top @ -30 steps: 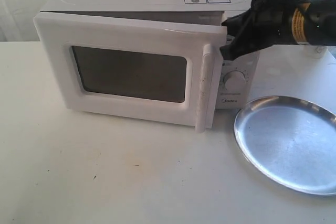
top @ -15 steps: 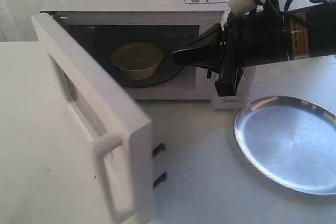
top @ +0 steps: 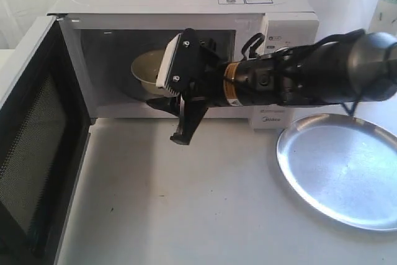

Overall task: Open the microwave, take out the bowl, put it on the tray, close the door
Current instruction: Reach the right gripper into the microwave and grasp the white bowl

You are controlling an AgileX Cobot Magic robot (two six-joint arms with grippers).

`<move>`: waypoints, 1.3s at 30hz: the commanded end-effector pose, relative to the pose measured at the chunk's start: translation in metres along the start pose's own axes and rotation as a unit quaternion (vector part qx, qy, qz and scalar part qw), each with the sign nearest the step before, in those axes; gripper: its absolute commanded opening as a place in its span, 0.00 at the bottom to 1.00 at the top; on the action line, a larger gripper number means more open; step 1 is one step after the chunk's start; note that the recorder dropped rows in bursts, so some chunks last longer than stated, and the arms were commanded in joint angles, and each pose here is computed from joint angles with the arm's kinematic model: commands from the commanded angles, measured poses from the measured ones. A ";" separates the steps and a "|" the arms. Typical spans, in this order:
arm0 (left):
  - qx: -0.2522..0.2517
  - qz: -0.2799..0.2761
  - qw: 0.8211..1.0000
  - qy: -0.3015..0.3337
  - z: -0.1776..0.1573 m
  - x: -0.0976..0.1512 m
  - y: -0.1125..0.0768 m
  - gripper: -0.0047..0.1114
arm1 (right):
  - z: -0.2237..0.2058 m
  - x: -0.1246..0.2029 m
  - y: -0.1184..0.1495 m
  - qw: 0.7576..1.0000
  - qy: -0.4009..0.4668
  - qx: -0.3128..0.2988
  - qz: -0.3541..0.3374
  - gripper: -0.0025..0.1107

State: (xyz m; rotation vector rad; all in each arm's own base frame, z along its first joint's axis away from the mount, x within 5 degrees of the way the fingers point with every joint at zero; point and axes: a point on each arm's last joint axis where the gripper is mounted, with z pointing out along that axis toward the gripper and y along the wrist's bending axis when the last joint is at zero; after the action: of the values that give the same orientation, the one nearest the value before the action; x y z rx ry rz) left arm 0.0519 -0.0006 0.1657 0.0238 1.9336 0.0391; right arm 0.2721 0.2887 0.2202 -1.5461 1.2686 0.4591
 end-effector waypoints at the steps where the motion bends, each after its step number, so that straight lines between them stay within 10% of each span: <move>1: 0.005 -0.005 1.000 -0.002 0.000 -0.001 -0.001 0.04 | 0.036 0.025 -0.009 0.999 0.013 0.044 -0.012 0.50; 13: 0.005 -0.005 1.000 -0.002 0.000 -0.001 -0.001 0.04 | 0.096 0.056 -0.043 0.992 0.058 0.105 0.042 0.48; 19: 0.005 -0.005 1.000 -0.002 0.000 -0.001 -0.001 0.04 | 0.103 0.053 -0.038 0.991 0.075 0.100 0.040 0.02; 39: 0.005 -0.005 1.000 -0.002 0.000 -0.001 -0.001 0.04 | -0.041 -0.053 0.050 0.985 0.045 -0.067 0.151 0.02</move>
State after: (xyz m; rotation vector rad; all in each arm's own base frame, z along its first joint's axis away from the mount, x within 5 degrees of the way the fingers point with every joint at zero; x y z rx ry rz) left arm 0.0519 -0.0008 0.1657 0.0211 1.9334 0.0348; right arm 0.2140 0.3050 0.2449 -1.5265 1.5561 0.6766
